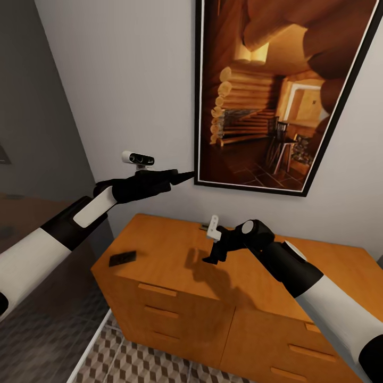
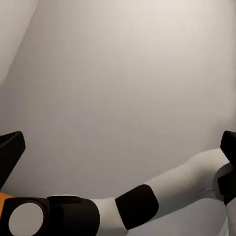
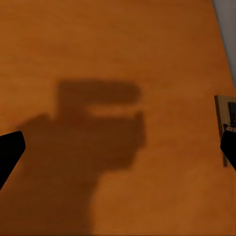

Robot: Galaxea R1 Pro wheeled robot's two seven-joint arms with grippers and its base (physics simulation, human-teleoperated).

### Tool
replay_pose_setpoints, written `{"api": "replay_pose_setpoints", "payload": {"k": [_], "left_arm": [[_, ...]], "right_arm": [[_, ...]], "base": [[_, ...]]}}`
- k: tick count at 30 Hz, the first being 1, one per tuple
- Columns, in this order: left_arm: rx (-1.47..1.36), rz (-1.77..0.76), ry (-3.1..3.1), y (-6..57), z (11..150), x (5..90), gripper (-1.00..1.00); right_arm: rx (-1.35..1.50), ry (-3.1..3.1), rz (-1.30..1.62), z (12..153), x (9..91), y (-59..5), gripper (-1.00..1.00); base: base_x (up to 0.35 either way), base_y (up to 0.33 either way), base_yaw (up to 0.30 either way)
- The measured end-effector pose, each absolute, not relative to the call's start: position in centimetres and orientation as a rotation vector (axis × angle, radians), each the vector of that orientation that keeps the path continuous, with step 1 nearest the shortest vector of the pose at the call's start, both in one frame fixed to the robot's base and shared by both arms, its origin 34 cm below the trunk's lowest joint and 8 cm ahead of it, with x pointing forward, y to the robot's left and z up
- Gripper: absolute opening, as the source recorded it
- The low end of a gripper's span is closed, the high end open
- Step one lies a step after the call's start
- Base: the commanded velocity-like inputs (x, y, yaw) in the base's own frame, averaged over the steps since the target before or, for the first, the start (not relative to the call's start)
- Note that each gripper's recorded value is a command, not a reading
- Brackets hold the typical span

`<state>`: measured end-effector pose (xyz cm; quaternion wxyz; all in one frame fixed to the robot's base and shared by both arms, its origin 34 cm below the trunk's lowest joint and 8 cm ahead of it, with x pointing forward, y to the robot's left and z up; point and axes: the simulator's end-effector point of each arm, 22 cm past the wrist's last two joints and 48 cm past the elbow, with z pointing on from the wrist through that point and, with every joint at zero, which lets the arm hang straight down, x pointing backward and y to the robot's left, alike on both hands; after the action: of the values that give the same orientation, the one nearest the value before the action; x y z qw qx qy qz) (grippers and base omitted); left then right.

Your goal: Take the four mousetraps from the cabinet in the bathroom and place them on the bathroom floor. Make sure all four end up on the same floor surface, and ensure that at least two of them are either under or directly next to the same bathroom sink.

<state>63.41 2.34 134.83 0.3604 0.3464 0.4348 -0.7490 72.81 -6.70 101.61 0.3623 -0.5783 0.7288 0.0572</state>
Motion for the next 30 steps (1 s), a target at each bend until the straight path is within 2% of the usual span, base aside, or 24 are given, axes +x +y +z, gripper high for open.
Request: {"api": "replay_pose_setpoints", "payload": {"k": [6,13,26,30], "left_arm": [[0.894,-1.930,1.120,2.3,134.8,63.4,1.00],[0.893,-1.930,1.121,2.3,134.8,63.4,1.00],[0.895,-1.930,1.120,2.3,134.8,63.3,1.00],[0.897,-1.930,1.120,2.3,134.9,63.3,1.00]], "right_arm": [[-1.483,1.879,0.149,101.6,72.9,-6.8,1.00],[-1.480,1.880,0.159,101.6,72.8,-6.6,1.00],[-1.366,1.904,0.186,103.4,74.5,-8.3,1.00],[-1.358,1.911,0.184,103.3,74.7,-8.6,1.00]], "base": [[0.027,-0.001,0.000],[0.178,-0.057,0.000],[0.029,-0.005,0.000],[0.231,0.000,0.000]]}}
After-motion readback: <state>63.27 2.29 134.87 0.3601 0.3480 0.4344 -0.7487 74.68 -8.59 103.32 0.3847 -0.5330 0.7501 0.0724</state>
